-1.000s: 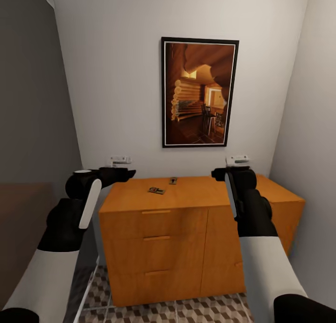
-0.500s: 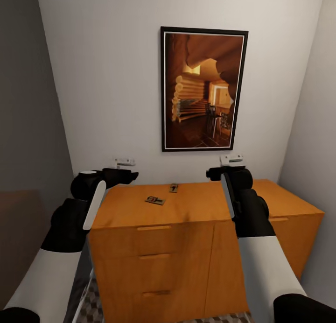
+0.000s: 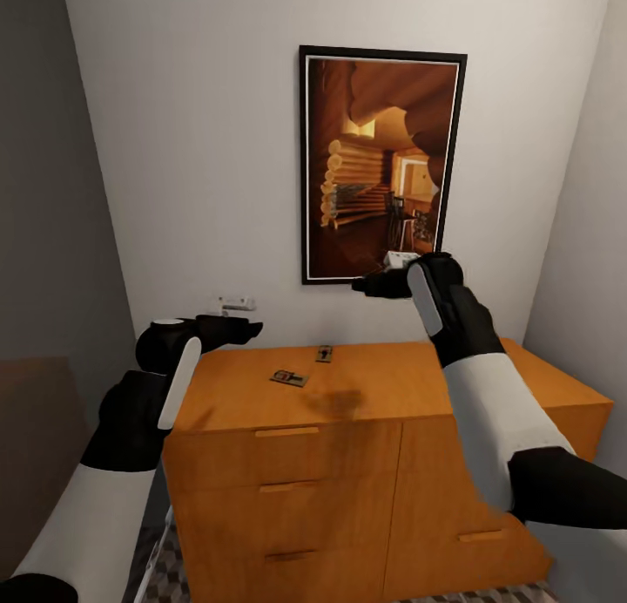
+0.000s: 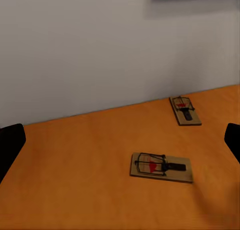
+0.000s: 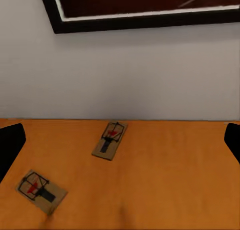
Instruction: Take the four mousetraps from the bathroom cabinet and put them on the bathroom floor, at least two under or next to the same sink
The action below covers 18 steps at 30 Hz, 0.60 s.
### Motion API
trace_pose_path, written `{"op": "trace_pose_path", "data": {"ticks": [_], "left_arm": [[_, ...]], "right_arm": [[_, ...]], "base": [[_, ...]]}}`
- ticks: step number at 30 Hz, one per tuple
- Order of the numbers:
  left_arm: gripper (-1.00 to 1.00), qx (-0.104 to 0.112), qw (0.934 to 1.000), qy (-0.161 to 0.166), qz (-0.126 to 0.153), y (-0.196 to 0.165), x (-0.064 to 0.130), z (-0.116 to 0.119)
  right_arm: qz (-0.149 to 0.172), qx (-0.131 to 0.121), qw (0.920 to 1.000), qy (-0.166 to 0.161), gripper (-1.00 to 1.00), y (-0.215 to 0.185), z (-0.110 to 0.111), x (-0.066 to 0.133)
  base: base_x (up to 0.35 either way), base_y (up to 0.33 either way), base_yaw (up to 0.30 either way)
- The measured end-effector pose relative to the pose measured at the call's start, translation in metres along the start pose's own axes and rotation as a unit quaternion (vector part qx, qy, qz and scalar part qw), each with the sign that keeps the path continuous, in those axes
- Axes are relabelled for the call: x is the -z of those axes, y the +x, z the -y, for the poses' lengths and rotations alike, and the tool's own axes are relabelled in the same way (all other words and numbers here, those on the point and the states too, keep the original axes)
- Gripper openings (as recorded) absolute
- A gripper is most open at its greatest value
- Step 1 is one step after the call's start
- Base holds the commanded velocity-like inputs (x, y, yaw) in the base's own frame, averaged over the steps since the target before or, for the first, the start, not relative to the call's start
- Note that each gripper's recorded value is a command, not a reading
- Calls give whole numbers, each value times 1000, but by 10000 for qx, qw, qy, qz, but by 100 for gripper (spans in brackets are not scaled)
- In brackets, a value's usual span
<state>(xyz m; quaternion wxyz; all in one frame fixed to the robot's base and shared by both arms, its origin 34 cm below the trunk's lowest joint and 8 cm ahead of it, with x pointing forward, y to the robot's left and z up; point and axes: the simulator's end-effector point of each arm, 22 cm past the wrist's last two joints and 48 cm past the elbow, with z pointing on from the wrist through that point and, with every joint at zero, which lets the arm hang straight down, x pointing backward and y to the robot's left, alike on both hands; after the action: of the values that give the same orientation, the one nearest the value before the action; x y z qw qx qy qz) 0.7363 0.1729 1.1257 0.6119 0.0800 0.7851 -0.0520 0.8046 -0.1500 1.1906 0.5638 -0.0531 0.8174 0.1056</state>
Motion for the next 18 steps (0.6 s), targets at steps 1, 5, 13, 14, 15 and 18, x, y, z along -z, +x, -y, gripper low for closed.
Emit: {"op": "trace_pose_path", "data": {"ticks": [1, 5, 13, 14, 15, 18], "left_arm": [[100, 1, 10000, 8, -9, 1, 0, 0], [100, 1, 10000, 22, -24, 2, -1, 1], [100, 9, 10000, 77, -35, 2, -1, 3], [100, 10, 9999, 99, -37, 2, -1, 4], [100, 11, 9999, 107, -40, 3, -1, 4], [100, 13, 9999, 124, -45, 3, -1, 5]], "right_arm": [[-32, 127, 9999, -104, 100, -2, -13, -1], [-74, 477, 9984, -300, 100, -3, -41, -1], [-22, 896, 9924, -847, 100, -3, -96, 9], [4, 936, 9904, -1013, 100, -3, -106, 14], [22, 965, 9893, -1094, 100, -3, -111, 17], [62, 1072, 9856, -1306, 100, -3, -127, 25]], "base": [[0, 0, 0], [0, 0, 0], [0, 0, 0], [0, 0, 0], [0, 0, 0], [0, 0, 0]]}}
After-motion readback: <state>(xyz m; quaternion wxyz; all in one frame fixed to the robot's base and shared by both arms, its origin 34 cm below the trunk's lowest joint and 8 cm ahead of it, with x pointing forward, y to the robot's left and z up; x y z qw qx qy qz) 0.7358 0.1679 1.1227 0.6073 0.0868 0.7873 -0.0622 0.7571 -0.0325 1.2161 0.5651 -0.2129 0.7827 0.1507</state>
